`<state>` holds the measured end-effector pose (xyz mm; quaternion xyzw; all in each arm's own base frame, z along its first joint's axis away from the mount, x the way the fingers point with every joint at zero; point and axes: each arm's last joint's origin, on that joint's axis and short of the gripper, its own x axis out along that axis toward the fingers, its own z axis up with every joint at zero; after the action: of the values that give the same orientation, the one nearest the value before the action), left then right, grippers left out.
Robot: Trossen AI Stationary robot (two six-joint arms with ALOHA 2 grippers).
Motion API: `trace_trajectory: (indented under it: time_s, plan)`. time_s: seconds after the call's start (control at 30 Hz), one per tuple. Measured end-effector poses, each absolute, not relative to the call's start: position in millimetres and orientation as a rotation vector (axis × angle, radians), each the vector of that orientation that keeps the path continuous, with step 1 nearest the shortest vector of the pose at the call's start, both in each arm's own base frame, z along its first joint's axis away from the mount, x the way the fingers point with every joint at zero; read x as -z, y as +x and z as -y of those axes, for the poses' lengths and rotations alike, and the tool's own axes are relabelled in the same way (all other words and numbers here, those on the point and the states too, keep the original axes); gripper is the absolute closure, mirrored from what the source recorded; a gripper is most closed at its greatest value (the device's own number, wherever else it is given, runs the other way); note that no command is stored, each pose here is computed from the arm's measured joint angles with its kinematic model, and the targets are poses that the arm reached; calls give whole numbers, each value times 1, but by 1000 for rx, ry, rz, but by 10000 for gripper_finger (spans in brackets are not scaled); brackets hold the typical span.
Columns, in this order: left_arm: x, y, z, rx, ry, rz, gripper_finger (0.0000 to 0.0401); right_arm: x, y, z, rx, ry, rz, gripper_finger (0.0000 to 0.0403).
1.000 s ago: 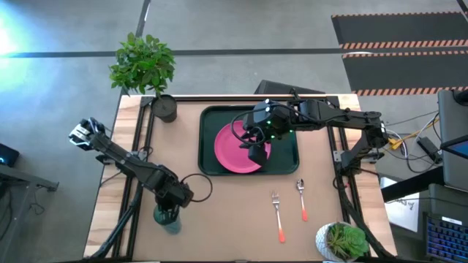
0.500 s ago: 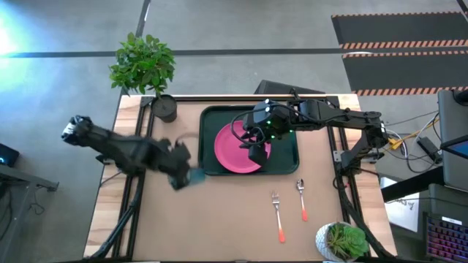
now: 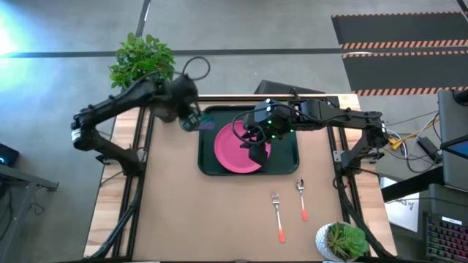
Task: Pick and place plate/cup/fork/spoon on tray
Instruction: Put the blue cup on the black tray to the top left of the pink plate
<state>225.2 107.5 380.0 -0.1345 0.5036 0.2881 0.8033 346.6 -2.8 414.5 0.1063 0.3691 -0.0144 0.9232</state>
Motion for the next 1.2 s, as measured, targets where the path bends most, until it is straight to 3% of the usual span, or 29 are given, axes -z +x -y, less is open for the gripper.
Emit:
trace_trajectory:
  time_s: [0.47, 0.67, 1.2]
  plan:
    - [-298, 281, -179, -505, -262, -1339, 401, -422, 340, 3, 31, 225, -732, 257]
    - [-303, 293, -192, -549, -164, -1313, 401, -422, 340, 3, 32, 227, -733, 257]
    - [-284, 296, -215, -538, -178, -1385, 401, -421, 340, 3, 32, 227, -736, 257]
